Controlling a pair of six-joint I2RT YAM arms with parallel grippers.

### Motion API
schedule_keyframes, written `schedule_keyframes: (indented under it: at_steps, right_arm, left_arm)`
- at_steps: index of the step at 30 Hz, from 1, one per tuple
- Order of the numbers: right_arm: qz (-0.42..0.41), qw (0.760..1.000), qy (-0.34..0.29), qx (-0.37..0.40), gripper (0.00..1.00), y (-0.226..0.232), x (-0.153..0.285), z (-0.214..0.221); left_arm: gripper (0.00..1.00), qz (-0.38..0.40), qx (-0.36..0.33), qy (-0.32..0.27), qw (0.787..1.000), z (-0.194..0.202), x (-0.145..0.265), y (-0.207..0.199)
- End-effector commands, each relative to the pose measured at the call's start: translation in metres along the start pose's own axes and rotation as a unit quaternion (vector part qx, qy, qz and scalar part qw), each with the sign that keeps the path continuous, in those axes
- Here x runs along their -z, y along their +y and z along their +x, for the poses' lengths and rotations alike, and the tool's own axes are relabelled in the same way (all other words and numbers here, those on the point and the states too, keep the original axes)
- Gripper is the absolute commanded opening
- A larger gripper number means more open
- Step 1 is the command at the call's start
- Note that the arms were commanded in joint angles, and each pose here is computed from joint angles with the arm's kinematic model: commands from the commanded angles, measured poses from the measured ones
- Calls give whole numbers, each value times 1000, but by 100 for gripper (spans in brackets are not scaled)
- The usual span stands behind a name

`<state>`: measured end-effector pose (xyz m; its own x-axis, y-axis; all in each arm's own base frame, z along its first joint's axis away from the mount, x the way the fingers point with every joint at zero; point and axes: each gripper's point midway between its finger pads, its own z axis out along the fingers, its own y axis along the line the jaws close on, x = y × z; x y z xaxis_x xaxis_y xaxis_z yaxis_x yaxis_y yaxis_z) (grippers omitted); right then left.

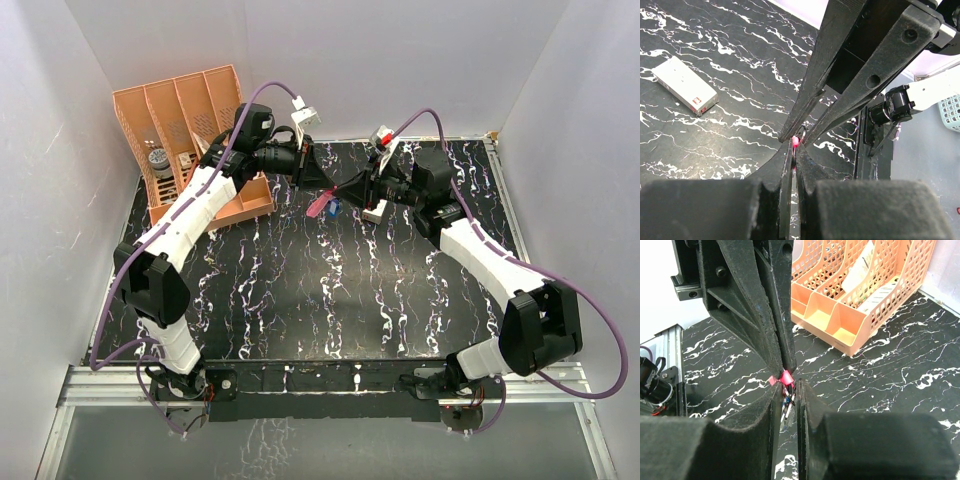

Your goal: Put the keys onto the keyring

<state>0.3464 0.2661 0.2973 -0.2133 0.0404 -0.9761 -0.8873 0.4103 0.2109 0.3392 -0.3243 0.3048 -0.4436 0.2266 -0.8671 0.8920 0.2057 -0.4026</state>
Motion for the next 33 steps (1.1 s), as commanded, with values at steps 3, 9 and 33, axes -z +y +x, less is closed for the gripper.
schedule_keyframes:
  at_steps: [3,9,33]
  right_arm:
    - [-12,1000,-18,18,10,3,-2,-12]
    - [-16,999,-20,19,0,4,-2,-12]
    - [40,997,-57,-13,0,-12,0,-25]
  left_arm:
    - [0,42,-39,-25,998,-21,11,-28]
    - [0,34,-35,-24,999,-19,10,-25]
    - [39,-173,-17,-305,936,-69,84,-31]
